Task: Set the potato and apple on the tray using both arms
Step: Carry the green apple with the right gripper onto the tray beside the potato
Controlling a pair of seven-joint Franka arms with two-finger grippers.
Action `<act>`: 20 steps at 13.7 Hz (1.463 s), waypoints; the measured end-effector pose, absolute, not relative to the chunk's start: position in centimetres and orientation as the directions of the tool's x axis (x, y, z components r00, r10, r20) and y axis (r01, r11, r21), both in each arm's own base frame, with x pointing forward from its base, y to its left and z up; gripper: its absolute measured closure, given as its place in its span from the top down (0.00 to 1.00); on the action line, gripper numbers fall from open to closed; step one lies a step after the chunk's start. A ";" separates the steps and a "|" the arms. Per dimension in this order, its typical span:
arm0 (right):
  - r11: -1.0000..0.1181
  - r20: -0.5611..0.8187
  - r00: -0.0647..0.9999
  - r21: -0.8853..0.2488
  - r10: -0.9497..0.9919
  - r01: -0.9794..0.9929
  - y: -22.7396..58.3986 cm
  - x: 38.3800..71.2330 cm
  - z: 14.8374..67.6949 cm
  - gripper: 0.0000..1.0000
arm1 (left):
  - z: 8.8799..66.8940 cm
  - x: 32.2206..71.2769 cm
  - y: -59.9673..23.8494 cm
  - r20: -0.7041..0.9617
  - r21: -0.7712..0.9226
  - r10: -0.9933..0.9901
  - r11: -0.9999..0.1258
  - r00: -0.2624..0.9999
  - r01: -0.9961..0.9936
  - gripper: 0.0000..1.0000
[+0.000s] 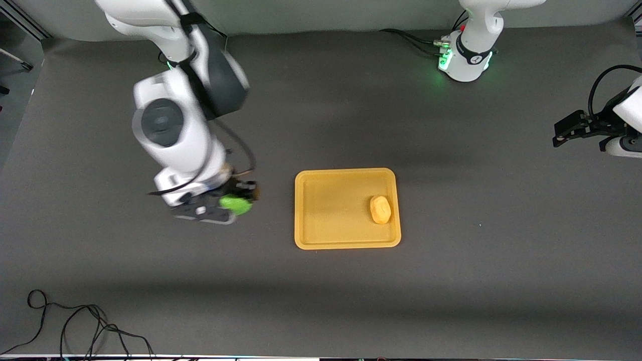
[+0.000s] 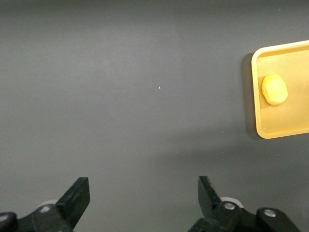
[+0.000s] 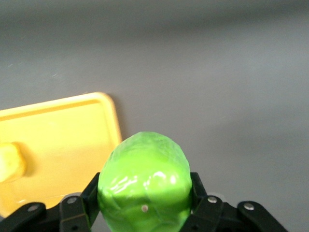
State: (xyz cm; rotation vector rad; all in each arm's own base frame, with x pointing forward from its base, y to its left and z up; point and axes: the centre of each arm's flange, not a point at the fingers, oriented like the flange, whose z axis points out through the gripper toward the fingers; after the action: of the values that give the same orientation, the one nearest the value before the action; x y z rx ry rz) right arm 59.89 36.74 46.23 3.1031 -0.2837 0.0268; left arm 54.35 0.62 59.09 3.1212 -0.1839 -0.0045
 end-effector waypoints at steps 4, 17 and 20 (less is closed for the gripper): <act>-0.990 0.046 0.989 0.014 -0.137 -0.138 51.0 54.5 41.5 0.74 | 57.9 54.4 0.6 -0.006 0.016 -0.114 -0.993 0.993 -0.114 1.00; -0.991 0.106 0.986 -0.036 -0.129 -0.126 55.4 55.8 20.1 0.74 | 57.3 54.5 0.3 -0.008 0.016 -0.117 -0.993 0.993 -0.117 1.00; -0.991 0.111 0.985 -0.040 -0.129 -0.126 55.5 55.9 19.6 0.74 | 56.9 54.5 0.3 -0.011 0.016 -0.117 -0.993 0.993 -0.117 1.00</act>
State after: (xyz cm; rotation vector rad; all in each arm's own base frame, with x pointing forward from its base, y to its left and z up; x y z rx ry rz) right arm 55.87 55.46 19.58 3.1624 -0.2029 0.1802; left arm 54.49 0.32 56.93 3.1208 -0.1829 -0.0181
